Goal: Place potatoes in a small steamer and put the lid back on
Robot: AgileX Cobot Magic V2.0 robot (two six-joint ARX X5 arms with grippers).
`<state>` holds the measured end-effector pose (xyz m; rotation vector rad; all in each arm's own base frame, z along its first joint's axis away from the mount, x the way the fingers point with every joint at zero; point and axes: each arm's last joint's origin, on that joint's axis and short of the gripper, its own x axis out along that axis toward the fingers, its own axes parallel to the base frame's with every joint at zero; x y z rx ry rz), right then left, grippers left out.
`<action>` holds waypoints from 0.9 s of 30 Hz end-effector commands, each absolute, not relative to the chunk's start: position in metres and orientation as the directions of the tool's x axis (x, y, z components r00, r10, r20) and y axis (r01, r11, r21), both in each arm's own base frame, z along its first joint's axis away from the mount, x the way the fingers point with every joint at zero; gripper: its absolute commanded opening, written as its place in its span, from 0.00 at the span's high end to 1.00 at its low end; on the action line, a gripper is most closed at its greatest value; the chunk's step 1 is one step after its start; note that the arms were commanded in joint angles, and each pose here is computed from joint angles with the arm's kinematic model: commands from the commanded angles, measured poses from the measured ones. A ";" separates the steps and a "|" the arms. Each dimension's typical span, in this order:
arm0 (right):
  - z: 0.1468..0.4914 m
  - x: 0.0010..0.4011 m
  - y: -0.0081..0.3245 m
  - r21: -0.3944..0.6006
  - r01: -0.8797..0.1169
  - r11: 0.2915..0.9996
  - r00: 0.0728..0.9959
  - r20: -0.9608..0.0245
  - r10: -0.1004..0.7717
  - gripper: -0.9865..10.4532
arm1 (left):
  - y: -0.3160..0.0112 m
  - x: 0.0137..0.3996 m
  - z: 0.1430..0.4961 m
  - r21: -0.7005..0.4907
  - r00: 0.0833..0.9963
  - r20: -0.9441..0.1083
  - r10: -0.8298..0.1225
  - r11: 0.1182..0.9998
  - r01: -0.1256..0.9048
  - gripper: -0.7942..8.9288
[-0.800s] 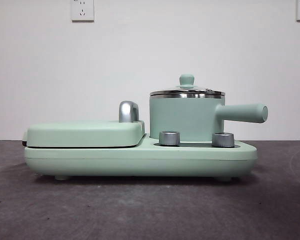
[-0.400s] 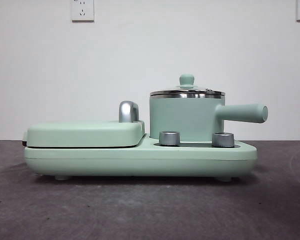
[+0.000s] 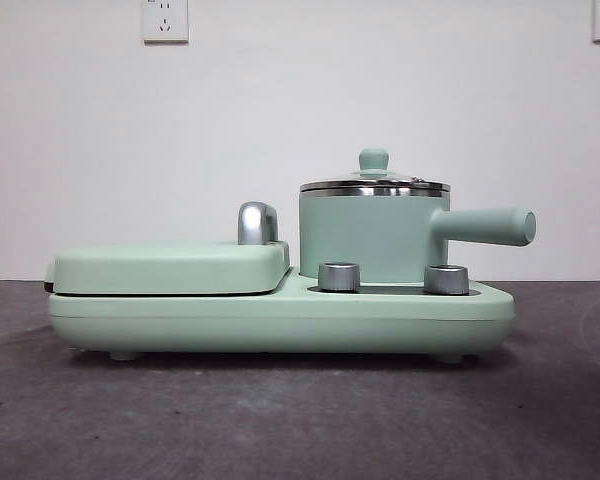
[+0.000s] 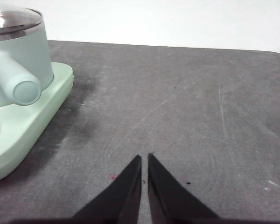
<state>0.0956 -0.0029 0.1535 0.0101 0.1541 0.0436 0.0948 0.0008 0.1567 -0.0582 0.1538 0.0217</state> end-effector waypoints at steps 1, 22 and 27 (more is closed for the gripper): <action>0.151 0.096 -0.003 0.038 -0.039 0.998 0.987 -0.154 0.045 0.90 | 0.001 0.096 0.150 -0.041 0.984 -0.175 0.022 0.999 -0.029 0.90; 0.152 0.096 -0.003 0.074 -0.032 0.997 0.988 -0.148 0.043 0.90 | 0.001 0.096 0.150 -0.041 0.984 -0.175 0.022 0.999 -0.029 0.90; 0.152 0.096 -0.003 0.074 -0.031 0.997 0.988 -0.148 0.042 0.90 | 0.001 0.096 0.150 -0.041 0.984 -0.175 0.022 0.999 -0.029 0.90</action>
